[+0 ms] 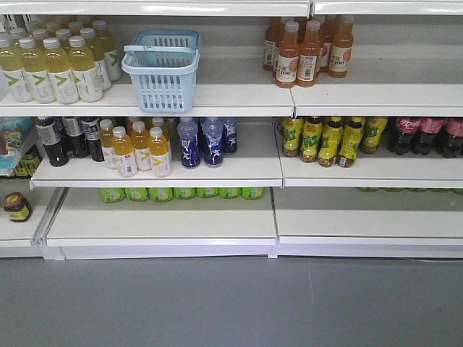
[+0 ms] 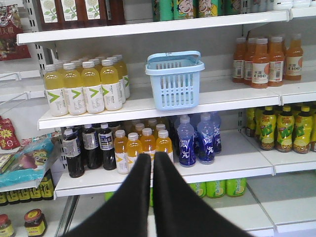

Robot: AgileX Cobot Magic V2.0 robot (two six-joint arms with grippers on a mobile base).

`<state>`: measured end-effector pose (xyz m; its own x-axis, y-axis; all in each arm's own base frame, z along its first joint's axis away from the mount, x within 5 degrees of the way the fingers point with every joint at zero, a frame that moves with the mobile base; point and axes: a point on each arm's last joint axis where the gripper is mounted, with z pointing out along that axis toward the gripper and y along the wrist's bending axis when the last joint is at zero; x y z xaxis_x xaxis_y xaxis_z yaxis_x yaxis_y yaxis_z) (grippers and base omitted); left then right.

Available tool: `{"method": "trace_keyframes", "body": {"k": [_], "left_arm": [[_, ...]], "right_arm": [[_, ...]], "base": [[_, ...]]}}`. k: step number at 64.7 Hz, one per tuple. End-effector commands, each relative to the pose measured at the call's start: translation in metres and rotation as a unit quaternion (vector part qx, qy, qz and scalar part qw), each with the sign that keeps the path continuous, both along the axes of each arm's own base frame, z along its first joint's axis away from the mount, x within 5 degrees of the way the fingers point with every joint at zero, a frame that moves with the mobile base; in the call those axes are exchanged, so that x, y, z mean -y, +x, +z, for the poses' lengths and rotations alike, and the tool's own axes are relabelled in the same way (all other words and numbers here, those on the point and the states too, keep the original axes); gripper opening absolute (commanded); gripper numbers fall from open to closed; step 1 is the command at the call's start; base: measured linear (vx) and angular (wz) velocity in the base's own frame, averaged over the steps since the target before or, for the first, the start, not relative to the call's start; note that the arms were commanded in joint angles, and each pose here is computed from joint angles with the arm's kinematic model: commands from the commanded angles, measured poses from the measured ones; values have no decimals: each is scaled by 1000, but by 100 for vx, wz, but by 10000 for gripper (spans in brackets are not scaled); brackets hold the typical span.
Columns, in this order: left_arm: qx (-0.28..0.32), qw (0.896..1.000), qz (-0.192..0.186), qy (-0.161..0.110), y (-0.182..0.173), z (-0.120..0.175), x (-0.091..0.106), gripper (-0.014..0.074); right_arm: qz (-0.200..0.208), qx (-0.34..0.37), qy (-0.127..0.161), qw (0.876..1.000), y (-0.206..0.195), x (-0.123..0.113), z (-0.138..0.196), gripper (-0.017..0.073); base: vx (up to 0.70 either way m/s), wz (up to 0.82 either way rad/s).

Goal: Place coke in basket with both arms
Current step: 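Drive the base toward the shelf holding the light-blue basket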

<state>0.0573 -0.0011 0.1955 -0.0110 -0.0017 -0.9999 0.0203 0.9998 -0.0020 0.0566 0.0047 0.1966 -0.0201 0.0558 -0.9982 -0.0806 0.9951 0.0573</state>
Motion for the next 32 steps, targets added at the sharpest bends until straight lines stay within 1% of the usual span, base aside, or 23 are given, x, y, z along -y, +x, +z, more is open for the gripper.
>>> {"method": "trace_keyframes", "body": {"k": [1, 32], "left_arm": [[46, 999, -1, -2, -2, 8, 0, -6], [46, 999, -1, -2, -2, 8, 0, -6]], "right_arm": [[-3, 39, 0, 999, -1, 0, 4, -9], [-3, 39, 0, 999, -1, 0, 4, -9]], "base": [[14, 1], [13, 1]]}}
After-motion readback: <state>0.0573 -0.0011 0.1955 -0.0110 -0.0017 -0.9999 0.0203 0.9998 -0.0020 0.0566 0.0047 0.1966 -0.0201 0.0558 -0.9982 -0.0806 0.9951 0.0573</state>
